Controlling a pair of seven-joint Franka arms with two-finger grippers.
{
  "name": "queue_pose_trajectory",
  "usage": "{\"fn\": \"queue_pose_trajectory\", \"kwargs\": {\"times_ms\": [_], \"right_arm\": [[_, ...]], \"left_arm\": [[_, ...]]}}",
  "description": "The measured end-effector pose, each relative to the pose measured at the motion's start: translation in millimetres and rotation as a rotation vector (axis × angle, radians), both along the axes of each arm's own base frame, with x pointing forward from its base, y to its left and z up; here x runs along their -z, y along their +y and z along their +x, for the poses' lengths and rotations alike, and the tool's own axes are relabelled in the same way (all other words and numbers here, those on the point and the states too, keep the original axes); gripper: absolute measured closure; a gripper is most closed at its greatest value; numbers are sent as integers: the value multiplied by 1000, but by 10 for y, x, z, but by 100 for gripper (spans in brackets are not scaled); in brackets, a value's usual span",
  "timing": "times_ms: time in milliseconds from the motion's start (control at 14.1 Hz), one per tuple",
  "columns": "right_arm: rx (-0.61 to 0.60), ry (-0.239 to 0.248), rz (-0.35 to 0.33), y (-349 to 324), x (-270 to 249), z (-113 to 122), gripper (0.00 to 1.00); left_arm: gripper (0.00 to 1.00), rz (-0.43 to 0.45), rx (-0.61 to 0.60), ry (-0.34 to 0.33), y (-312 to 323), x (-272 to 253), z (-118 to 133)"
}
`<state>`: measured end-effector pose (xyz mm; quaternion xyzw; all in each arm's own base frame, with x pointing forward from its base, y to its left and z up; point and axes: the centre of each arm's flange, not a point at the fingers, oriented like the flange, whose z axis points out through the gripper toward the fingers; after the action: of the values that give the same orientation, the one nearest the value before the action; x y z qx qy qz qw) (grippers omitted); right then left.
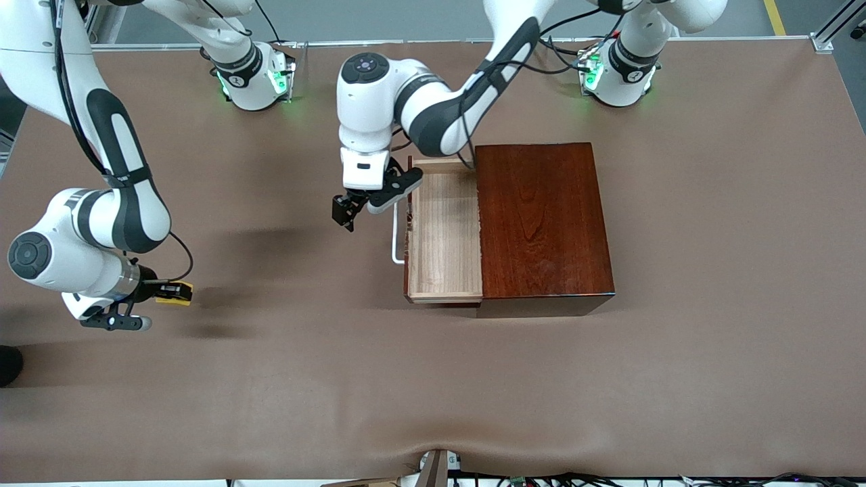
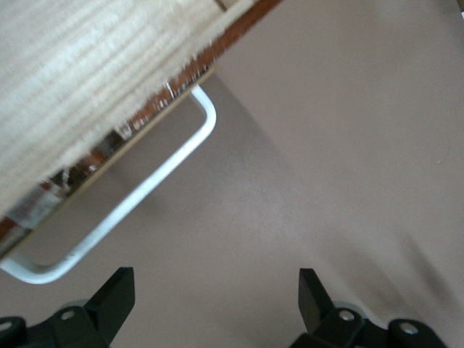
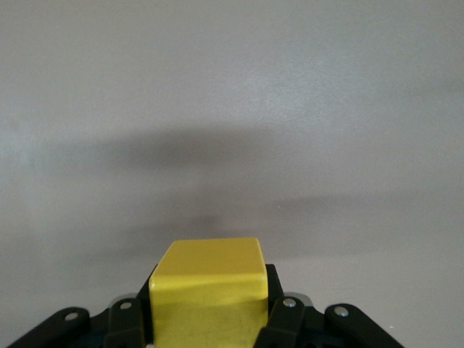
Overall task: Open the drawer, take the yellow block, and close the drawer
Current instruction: 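Lower the cube onto the table and open the right gripper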
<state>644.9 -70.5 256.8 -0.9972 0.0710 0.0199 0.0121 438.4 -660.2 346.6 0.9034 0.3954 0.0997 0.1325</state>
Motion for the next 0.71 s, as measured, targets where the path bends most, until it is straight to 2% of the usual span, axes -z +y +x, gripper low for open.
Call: {"fn": "queue_pose_trajectory", "kwargs": {"times_ms": [142,355,711], "right_arm": [[36,-10,-5,-27,80,4,44],[55,8,-6,-114,329,-47,44],[65,-14,-15,-183,723,-57,44]], "left_arm": [[0,-18,-43,-5,-79,126,-29],[0,-14,-118,-39,-117,180,-58],[0,6,-233,-61,-221,507,-246]]}}
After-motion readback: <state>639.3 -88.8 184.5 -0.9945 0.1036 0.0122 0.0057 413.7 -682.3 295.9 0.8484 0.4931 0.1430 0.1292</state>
